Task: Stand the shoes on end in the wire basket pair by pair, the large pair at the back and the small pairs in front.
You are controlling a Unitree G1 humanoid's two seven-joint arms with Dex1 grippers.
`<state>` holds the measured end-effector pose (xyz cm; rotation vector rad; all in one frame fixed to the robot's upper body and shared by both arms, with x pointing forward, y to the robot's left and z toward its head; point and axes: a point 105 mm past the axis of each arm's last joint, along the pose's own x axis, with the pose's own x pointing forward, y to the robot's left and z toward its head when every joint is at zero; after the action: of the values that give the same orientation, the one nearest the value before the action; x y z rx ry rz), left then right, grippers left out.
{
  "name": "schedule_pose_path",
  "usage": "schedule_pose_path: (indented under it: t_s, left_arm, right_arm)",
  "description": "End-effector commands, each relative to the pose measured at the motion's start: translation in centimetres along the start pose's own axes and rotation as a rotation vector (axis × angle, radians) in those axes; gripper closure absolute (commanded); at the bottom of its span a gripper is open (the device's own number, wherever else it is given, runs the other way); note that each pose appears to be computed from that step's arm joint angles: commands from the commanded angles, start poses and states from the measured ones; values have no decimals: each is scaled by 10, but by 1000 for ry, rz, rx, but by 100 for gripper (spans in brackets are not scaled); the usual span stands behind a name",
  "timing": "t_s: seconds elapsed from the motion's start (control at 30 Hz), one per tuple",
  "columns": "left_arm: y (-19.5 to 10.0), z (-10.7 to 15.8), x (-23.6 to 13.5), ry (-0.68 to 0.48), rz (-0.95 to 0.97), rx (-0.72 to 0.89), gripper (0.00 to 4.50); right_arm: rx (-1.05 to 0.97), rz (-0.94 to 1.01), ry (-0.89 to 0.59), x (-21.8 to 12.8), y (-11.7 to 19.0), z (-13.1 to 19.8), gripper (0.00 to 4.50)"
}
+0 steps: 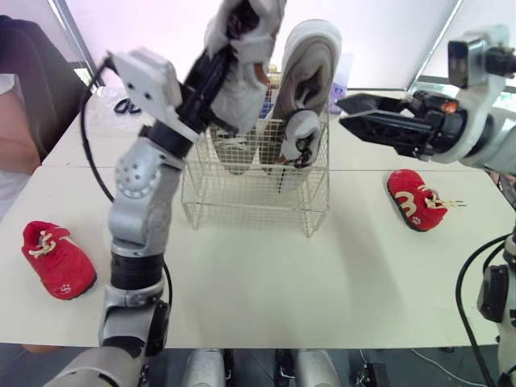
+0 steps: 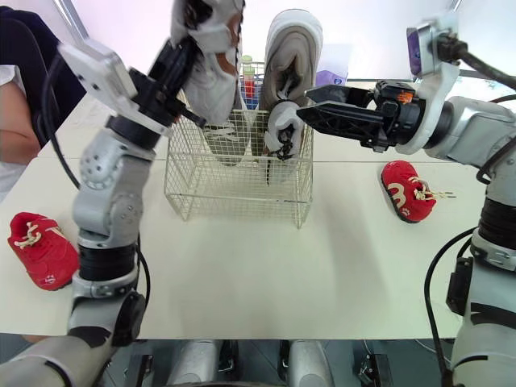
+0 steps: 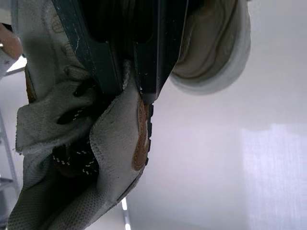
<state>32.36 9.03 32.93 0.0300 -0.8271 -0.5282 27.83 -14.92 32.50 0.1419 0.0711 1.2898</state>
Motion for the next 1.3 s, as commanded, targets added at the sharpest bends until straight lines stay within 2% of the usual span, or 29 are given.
schedule_pose_path:
  t_s: [0.03, 0.17, 0.53, 0.9, 1.03, 1.13, 1.2, 1.3]
  left_arm:
    - [1, 13, -2, -78, 78, 96, 447]
    - [4, -9, -14, -40, 156, 159, 447]
    - [-4, -72, -34, 66, 194, 128, 447]
    - [-3, -102, -64, 223, 244, 40, 447]
    - [-7, -96, -68, 218, 232, 9, 300]
    - [-9, -92, -67, 224, 230, -24, 141]
    - [-11, -87, -67, 226, 225, -44, 53]
    - [-12, -78, -69, 230, 227, -84, 53]
  right_arm:
    - [-19, 1, 36, -9, 14, 1, 0]
    - [4, -19, 40, -12, 16, -4, 0]
    - [4, -41, 22, -8, 18, -4, 0]
    - [21, -55, -18, -5, 11, -14, 0]
    - [23, -52, -38, -4, 9, -16, 0]
    - [24, -46, -49, -2, 8, -18, 0]
    - [26, -43, -57, -1, 6, -20, 0]
    - [27, -42, -61, 1, 4, -23, 0]
